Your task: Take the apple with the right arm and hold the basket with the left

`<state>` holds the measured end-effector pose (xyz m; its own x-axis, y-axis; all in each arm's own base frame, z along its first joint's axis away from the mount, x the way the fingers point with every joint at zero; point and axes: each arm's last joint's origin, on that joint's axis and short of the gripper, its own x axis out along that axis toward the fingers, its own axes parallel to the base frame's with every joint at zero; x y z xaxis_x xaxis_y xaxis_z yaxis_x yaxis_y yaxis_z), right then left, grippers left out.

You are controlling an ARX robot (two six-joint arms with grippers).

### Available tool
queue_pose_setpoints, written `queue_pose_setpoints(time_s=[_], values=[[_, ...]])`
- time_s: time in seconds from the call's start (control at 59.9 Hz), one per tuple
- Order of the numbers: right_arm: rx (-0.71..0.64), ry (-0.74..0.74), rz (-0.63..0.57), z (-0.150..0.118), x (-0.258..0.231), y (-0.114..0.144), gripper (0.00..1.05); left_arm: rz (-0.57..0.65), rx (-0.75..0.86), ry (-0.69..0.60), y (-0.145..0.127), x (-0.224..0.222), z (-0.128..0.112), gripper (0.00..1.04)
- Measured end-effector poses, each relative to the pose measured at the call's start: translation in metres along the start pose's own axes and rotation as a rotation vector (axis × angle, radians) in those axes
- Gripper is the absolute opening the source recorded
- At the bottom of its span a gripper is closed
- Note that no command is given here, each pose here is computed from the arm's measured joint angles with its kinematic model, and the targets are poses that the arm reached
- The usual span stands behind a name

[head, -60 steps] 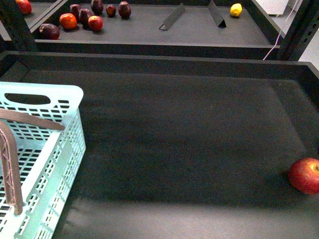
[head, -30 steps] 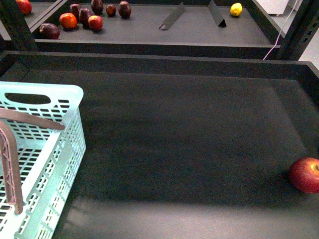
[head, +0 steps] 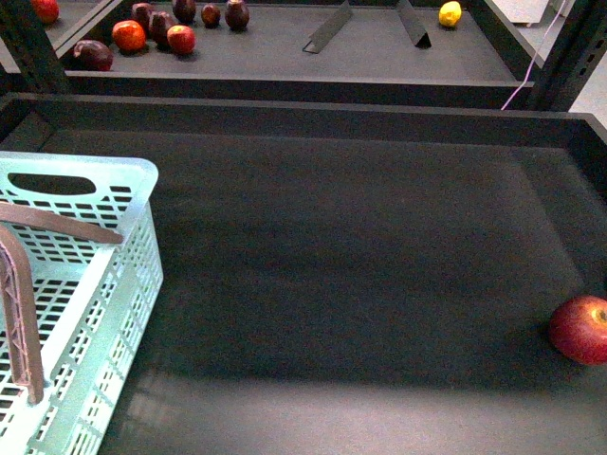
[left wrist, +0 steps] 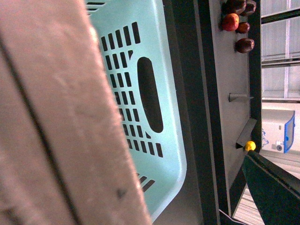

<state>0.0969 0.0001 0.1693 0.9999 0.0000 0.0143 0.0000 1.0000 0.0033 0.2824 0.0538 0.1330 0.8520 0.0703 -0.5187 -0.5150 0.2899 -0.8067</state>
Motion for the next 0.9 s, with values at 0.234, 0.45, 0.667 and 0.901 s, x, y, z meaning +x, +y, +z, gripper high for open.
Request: queue_pose_setpoints(time_s=[0.234,0.45,0.667,0.901], values=[[0.000,0.000,0.000,0.000,0.000,0.000,0.96,0.007,0.014,-0.002,-0.011,0.009,-0.008,0.79],[0.000,0.000,0.000,0.000,0.000,0.000,0.96,0.032,-0.040,-0.017,-0.010,0.011,-0.011,0.39],[0.000,0.000,0.000,0.000,0.000,0.000,0.96,0.041,-0.038,-0.024,-0.011,0.011,-0.012,0.28],[0.000,0.000,0.000,0.000,0.000,0.000,0.96,-0.058,0.041,0.068,-0.046,-0.011,-0.029,0.27]])
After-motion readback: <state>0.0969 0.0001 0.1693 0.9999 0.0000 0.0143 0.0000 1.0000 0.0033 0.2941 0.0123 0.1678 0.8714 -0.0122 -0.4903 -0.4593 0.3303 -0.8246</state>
